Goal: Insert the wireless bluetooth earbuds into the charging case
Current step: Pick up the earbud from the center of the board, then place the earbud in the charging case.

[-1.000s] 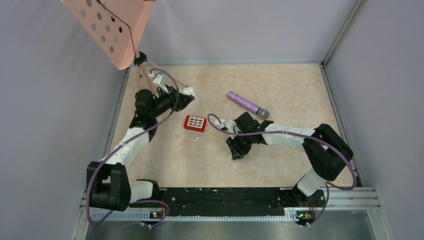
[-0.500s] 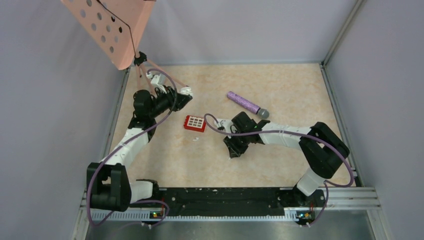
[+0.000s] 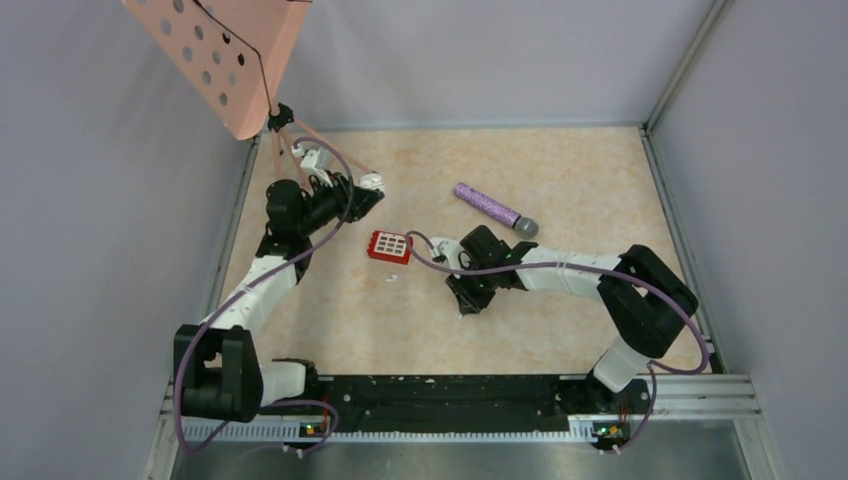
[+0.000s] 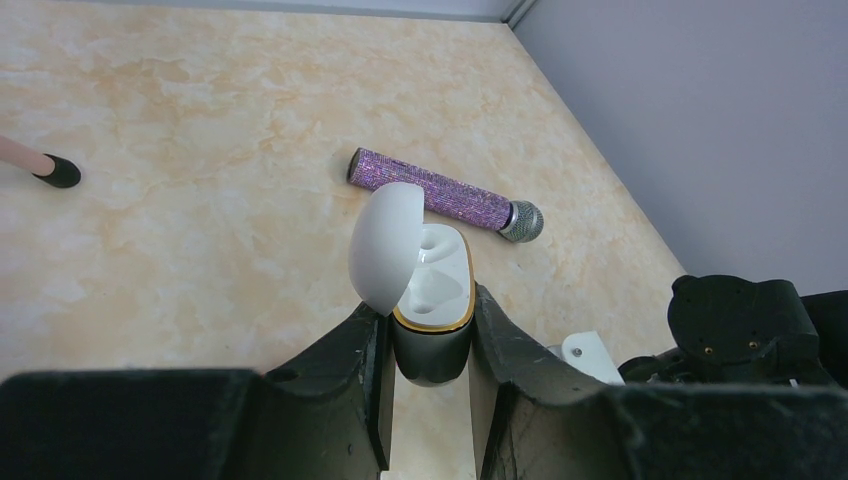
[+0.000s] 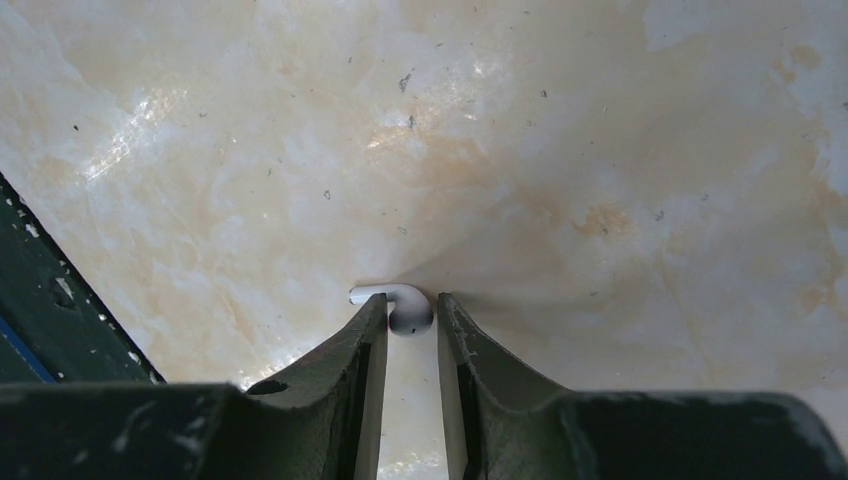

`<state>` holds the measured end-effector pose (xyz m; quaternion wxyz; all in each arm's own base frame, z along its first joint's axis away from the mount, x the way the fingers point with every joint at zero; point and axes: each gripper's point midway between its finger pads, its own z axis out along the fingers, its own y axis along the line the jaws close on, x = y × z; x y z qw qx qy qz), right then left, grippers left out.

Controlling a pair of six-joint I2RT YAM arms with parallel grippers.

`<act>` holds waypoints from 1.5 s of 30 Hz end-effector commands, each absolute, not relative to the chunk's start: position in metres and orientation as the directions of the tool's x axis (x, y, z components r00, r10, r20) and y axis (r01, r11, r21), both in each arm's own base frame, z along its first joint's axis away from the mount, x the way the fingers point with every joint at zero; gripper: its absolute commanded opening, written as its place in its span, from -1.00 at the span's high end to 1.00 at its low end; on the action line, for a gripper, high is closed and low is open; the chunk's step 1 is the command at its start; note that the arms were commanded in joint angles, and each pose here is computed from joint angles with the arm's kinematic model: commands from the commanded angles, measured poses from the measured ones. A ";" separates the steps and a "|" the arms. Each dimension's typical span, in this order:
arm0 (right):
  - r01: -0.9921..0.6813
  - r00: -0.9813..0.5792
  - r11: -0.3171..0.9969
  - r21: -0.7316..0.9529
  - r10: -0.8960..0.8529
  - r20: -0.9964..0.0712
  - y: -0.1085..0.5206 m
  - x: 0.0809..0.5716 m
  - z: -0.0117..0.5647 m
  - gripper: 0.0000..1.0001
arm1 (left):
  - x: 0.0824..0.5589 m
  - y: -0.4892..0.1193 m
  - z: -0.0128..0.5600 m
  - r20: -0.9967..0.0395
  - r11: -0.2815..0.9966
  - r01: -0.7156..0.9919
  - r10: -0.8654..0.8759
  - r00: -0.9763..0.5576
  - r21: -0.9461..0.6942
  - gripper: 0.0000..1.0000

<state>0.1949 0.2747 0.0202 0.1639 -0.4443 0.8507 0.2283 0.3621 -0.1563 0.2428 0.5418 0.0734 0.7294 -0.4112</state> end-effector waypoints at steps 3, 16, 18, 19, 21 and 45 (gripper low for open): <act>-0.854 -0.514 0.486 0.189 -0.727 -0.454 0.268 0.183 0.011 0.63 | 0.369 -0.153 0.251 -0.871 0.661 0.569 -0.337 -0.357 -0.489 1.00; -0.791 -0.146 0.536 -0.297 -0.635 -0.759 0.279 0.291 0.179 1.00 | 0.370 -0.196 0.253 -0.844 0.532 0.656 -0.292 -0.451 -0.535 1.00; -0.735 0.002 0.556 -0.387 -0.570 -0.822 0.281 0.303 0.235 1.00 | 0.370 -0.211 0.264 -0.856 0.498 0.697 -0.273 -0.438 -0.516 1.00; -0.695 0.072 0.577 -0.429 -0.538 -0.840 0.281 0.309 0.263 1.00 | 0.370 -0.218 0.271 -0.862 0.479 0.716 -0.266 -0.432 -0.507 1.00; -0.624 0.198 0.600 -0.500 -0.498 -0.844 0.282 0.314 0.307 1.00 | 0.369 -0.231 0.285 -0.878 0.440 0.760 -0.257 -0.405 -0.479 1.00; -0.335 0.630 0.544 -0.769 -0.478 -0.612 0.326 0.300 0.419 1.00 | 0.297 -0.274 0.354 -0.977 0.207 0.976 -0.210 -0.023 -0.067 1.00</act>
